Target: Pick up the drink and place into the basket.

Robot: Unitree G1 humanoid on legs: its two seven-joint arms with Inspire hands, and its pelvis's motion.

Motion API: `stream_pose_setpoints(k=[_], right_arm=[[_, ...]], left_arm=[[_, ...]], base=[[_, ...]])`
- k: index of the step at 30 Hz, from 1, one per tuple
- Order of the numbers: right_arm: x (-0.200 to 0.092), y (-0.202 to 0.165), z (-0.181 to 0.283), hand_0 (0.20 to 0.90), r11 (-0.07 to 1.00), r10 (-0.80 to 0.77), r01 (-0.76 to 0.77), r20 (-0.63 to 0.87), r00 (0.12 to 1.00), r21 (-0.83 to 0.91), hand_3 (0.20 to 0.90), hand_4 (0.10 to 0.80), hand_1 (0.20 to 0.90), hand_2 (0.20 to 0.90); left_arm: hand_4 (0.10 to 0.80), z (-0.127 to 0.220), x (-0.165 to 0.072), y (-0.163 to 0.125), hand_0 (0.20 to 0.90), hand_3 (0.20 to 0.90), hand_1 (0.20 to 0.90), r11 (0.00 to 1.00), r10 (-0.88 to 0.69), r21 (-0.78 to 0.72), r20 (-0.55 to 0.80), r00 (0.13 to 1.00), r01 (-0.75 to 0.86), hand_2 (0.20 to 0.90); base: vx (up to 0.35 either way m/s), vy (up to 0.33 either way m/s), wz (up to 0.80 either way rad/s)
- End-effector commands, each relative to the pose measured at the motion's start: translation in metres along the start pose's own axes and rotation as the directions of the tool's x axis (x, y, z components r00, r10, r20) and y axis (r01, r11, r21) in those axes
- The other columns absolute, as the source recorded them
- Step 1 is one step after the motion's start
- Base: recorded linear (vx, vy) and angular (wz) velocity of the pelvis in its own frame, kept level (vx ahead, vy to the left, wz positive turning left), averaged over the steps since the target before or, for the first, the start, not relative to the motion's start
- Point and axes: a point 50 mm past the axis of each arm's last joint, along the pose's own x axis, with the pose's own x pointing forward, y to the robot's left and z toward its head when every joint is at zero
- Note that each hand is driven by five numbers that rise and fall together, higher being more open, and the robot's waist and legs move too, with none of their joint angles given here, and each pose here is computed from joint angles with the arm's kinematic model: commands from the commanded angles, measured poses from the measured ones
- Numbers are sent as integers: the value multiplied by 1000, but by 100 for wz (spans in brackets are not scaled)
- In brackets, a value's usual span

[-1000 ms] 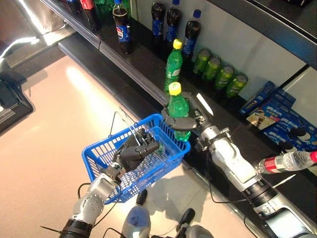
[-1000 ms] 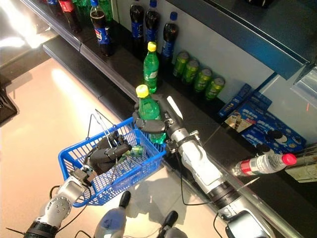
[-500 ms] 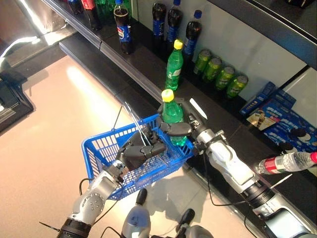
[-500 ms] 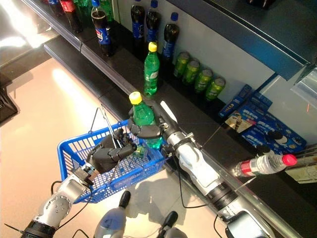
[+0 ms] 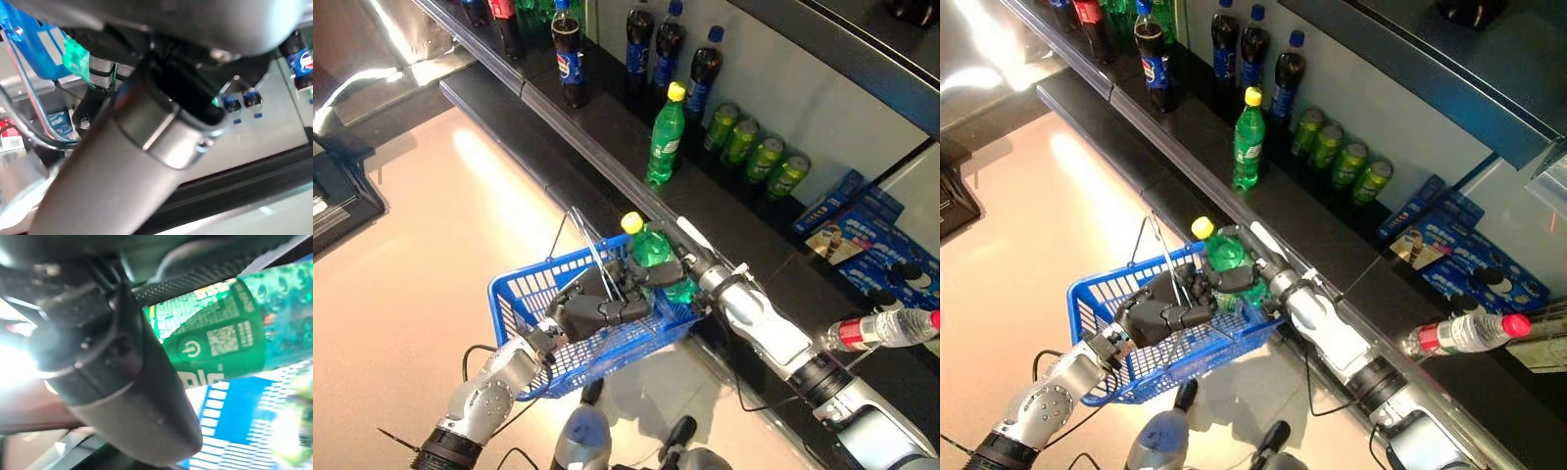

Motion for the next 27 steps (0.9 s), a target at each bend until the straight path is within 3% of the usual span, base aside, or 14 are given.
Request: stream_pose_setpoints(k=[1,12,27], right_arm=[[14,18,26,300,996,78,-71,138,987,-59,200,100,300,300],[18,22,11,300,987,110,-107,17,994,-121,200,100,300,300],[22,37,27,300,899,309,-288,12,951,-331,200,100,300,300]], left_arm=[[100,51,40,-100,300,200,300,774,-633,188,235,737,605,300],[100,52,39,-109,300,200,300,732,-681,197,213,701,652,300],[100,49,42,-121,300,200,300,674,-738,232,154,657,702,300]], base=[[4,-6,9],[1,-1,1],[0,0,0]])
